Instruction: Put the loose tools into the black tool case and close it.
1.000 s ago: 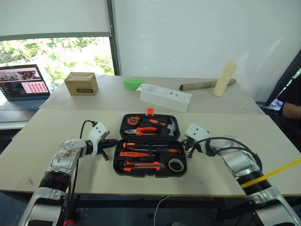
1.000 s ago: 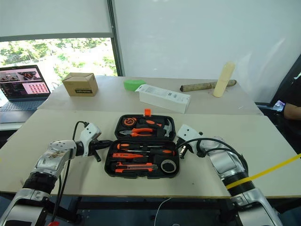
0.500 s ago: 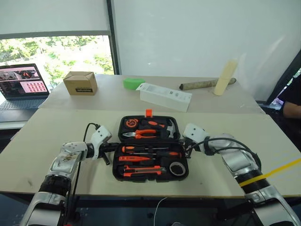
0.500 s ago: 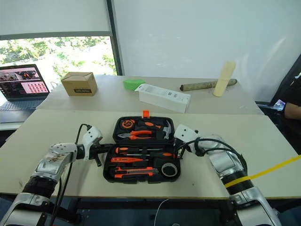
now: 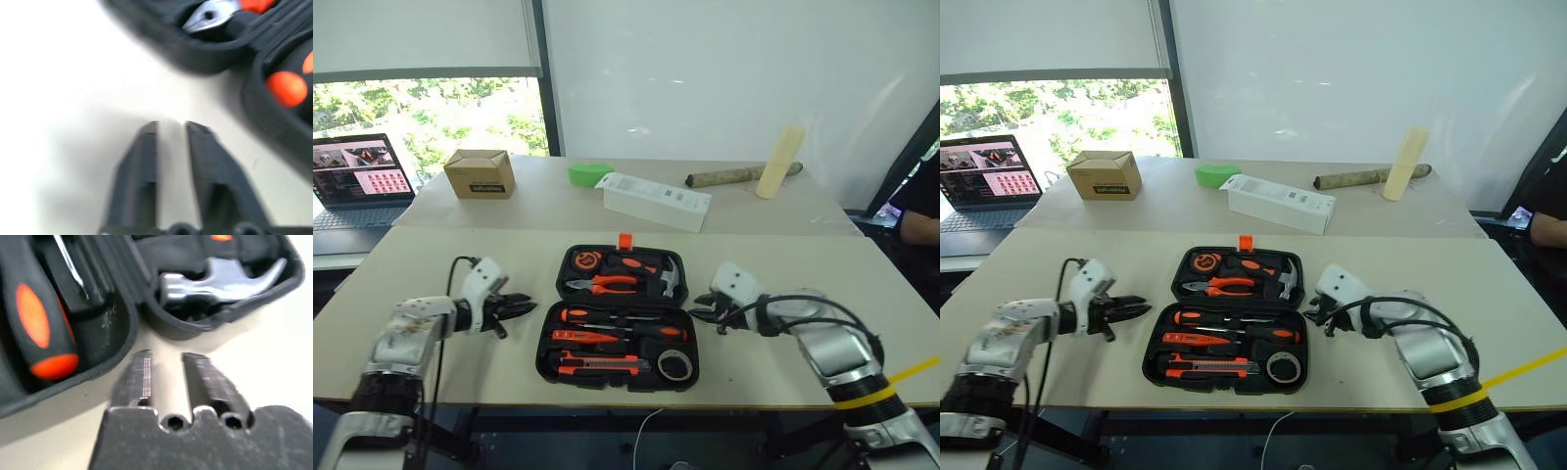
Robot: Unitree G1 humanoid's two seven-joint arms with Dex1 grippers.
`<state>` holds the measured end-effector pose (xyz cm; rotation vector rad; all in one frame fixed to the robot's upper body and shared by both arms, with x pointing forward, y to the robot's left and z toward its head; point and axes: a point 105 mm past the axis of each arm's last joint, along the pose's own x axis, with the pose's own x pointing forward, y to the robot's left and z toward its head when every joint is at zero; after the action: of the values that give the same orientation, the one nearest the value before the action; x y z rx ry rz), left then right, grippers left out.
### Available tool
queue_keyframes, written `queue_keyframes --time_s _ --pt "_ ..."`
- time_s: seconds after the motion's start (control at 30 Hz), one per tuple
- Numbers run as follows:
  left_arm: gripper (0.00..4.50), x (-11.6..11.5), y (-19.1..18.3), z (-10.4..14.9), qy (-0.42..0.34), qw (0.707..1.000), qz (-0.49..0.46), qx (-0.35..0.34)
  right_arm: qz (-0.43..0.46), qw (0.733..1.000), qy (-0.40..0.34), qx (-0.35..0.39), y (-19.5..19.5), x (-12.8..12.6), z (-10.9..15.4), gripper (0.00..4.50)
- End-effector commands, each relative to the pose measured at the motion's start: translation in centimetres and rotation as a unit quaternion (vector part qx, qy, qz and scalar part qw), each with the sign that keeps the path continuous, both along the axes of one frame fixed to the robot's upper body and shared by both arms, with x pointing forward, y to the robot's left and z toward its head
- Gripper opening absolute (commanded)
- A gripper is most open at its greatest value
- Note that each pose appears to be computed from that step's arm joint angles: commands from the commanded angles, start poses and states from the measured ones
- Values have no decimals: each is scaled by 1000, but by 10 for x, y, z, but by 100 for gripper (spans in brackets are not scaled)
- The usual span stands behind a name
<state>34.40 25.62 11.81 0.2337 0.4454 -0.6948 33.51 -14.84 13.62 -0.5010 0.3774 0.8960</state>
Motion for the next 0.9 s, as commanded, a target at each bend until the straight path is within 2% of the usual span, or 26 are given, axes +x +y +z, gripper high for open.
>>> queue_keyframes --time_s 0.03,0.1,0.17,0.3,0.43,0.6,0.7,0.8,0.9 --pt "258 0 -1 22 32 998 17 -60 -1 996 58 63 10 -11 24 285" --pt "334 1 -9 27 72 994 24 -79 -56 992 83 81 7 2 31 356" --pt "334 7 -18 32 99 990 37 -99 -115 983 113 85 3 16 33 356" --pt "334 34 -38 39 106 982 79 -131 -197 961 155 118 1 43 38 356" --pt "334 45 -52 36 111 983 83 -118 -234 952 167 105 -3 56 28 356" --pt "334 48 -59 29 129 983 83 -100 -244 949 182 88 -2 59 19 356" --pt "339 45 -59 26 146 982 82 -92 -242 947 191 88 1 58 16 286" --pt "263 43 -58 21 156 980 87 -83 -242 945 197 94 6 60 14 179" --pt "142 43 -57 18 161 979 91 -83 -238 943 210 104 13 61 12 73"
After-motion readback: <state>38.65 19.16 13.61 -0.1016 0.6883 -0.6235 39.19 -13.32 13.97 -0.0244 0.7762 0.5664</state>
